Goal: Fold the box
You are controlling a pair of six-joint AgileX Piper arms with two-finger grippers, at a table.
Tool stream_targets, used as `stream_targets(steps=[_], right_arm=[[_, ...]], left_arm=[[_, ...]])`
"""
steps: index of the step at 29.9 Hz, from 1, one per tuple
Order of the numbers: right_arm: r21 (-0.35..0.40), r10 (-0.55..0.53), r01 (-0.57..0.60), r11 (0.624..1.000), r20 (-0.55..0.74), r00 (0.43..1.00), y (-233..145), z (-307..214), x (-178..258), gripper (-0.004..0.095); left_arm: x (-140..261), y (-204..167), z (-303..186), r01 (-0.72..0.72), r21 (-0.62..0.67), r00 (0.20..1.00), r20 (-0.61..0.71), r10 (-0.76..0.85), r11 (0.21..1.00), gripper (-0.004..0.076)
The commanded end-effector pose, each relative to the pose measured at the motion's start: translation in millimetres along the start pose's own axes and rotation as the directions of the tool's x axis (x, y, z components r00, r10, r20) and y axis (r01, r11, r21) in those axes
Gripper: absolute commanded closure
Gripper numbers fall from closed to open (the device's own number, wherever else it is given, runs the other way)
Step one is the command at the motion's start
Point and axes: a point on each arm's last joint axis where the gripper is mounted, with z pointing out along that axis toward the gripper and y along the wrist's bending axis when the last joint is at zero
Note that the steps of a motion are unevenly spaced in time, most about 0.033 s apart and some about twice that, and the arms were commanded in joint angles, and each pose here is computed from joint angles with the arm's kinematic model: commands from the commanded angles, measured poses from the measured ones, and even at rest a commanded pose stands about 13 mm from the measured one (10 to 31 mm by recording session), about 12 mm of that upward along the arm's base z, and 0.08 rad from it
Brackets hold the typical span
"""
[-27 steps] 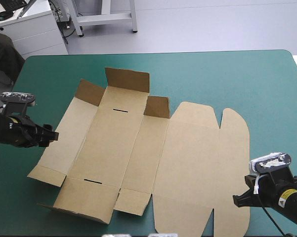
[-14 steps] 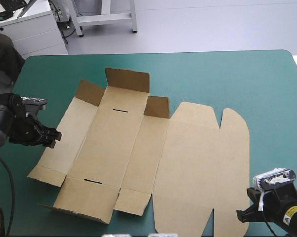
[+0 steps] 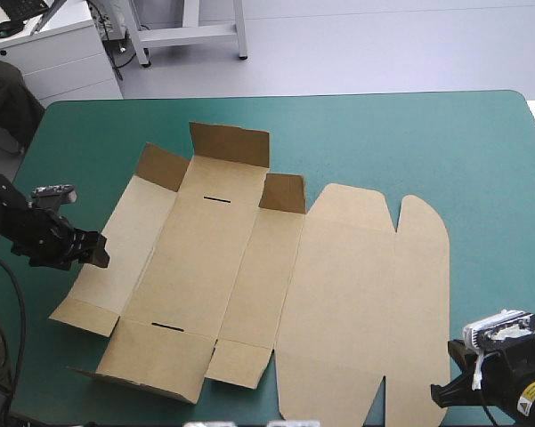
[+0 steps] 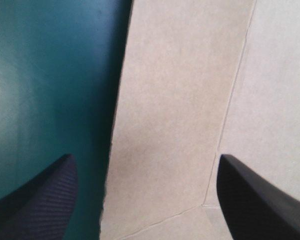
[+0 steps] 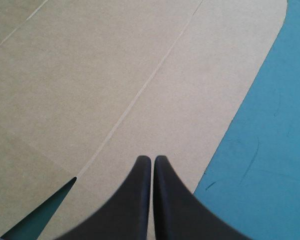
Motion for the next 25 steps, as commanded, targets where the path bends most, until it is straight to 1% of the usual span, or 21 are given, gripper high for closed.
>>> stream_targets(steps=[1,6,9,11,15,19,22,25], right_arm=[[0.004,-0.008,0.007,1.000,0.061,0.998,0.2,-3.9,-9.9,0.0909],[0.004,-0.009,0.009,1.000,0.043,0.999,0.1,-3.9,-8.2,0.0909],[0.004,-0.009,0.009,1.000,0.044,0.999,0.1,-3.9,-8.3,0.0909],[0.004,-0.009,0.009,1.000,0.044,0.999,0.1,-3.9,-8.3,0.0909],[0.004,-0.011,0.011,1.000,0.044,0.999,0.1,-3.9,-8.3,0.0909],[0.004,-0.011,0.011,1.000,0.044,0.999,0.1,-3.9,-8.3,0.0909],[0.005,-0.017,0.017,1.000,0.044,0.999,0.1,-3.9,-8.3,0.0909],[0.005,-0.020,0.019,1.000,0.046,0.999,0.1,-3.9,-8.5,0.0909]], left_arm=[[4.0,-3.3,-4.7,-0.015,0.030,0.999,-0.036,0.016,0.999,0.0180],[1.8,-1.1,0.4,-0.010,0.037,0.999,-0.045,0.011,0.999,0.0180],[5.2,-3.0,12.9,0.015,0.096,0.996,-0.084,-0.007,0.995,0.0180],[10.1,-7.8,21.8,0.014,0.167,0.996,-0.088,0.001,0.986,0.0180],[14.0,-14.8,30.0,0.051,0.256,0.996,-0.084,-0.031,0.965,0.0180],[14.2,-17.2,26.9,0.055,0.264,0.997,-0.069,-0.038,0.963,0.0182],[15.6,-20.0,24.3,0.076,0.262,0.996,-0.068,-0.060,0.962,0.0201],[18.4,-28.8,26.1,0.066,0.282,0.996,-0.072,-0.047,0.957,0.0226]])
